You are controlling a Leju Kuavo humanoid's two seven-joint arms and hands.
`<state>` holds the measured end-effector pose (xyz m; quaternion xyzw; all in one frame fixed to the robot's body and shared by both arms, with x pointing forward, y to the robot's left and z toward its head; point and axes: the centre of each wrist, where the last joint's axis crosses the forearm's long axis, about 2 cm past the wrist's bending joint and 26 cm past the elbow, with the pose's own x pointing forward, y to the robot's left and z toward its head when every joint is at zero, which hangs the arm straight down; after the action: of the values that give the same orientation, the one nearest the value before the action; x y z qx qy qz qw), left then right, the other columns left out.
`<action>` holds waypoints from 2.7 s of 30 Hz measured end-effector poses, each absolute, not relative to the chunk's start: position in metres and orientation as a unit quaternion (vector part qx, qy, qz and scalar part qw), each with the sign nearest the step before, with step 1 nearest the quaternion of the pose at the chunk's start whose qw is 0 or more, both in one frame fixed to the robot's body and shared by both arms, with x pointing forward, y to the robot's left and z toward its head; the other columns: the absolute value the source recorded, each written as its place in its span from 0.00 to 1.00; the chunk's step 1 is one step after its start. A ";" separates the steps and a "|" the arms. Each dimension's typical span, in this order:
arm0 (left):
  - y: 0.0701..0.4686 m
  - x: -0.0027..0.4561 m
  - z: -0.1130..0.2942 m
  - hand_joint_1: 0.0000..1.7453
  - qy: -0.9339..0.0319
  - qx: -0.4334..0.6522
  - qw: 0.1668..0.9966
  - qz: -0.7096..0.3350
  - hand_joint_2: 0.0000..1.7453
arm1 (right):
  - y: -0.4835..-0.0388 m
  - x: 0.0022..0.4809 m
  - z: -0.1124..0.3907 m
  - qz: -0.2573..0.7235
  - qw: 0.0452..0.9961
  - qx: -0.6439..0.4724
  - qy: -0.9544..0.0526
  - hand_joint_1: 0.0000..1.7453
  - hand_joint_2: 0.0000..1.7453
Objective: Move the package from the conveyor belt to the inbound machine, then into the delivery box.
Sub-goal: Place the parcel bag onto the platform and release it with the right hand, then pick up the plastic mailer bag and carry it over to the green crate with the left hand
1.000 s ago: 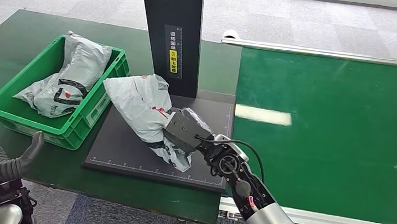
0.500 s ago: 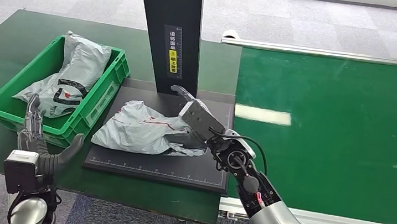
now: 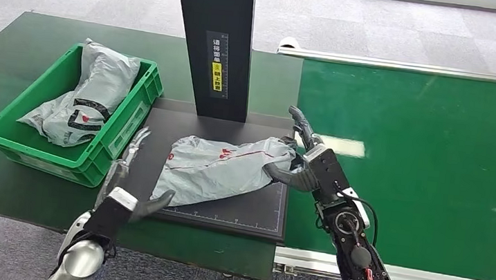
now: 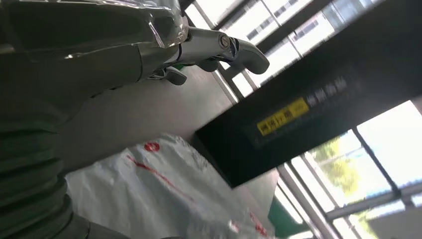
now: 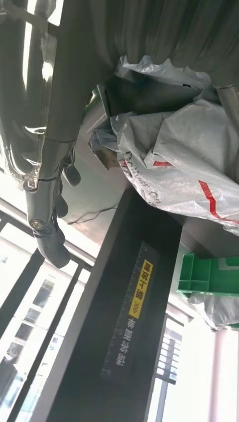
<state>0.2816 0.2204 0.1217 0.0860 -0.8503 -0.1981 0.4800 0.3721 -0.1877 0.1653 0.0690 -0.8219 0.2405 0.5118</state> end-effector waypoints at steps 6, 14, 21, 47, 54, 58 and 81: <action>0.182 0.305 0.115 0.00 -0.815 0.043 0.467 -0.341 1.00 | -0.192 0.371 0.168 0.217 0.507 0.075 -0.831 0.00 1.00; 0.148 0.325 0.096 0.00 -0.766 0.009 0.457 -0.452 1.00 | -0.195 0.372 0.175 0.199 0.500 0.074 -0.839 0.00 1.00; 0.117 0.334 0.096 0.31 -0.743 0.010 0.450 -0.495 1.00 | -0.198 0.373 0.177 0.185 0.501 0.077 -0.842 0.00 1.00; 0.147 0.366 0.154 1.00 -0.868 0.204 0.363 -0.269 1.00 | -0.210 0.366 0.165 0.156 0.518 0.046 -0.840 0.00 1.00; 0.189 0.357 0.196 0.01 -0.899 0.243 0.311 -0.191 1.00 | -0.226 0.357 0.155 0.146 0.520 0.024 -0.841 0.00 1.00; 0.199 0.346 0.200 0.00 -0.901 0.218 0.311 -0.208 1.00 | -0.235 0.352 0.153 0.143 0.518 0.019 -0.843 0.00 1.00; 0.195 0.324 0.192 0.00 -0.899 0.193 0.306 -0.246 1.00 | -0.239 0.352 0.154 0.148 0.518 0.020 -0.843 0.00 1.00</action>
<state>0.3243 0.1945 0.1921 0.1928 -0.8992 -0.2459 0.3064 0.3516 -0.2386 0.1537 0.0203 -0.8426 0.1476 0.5176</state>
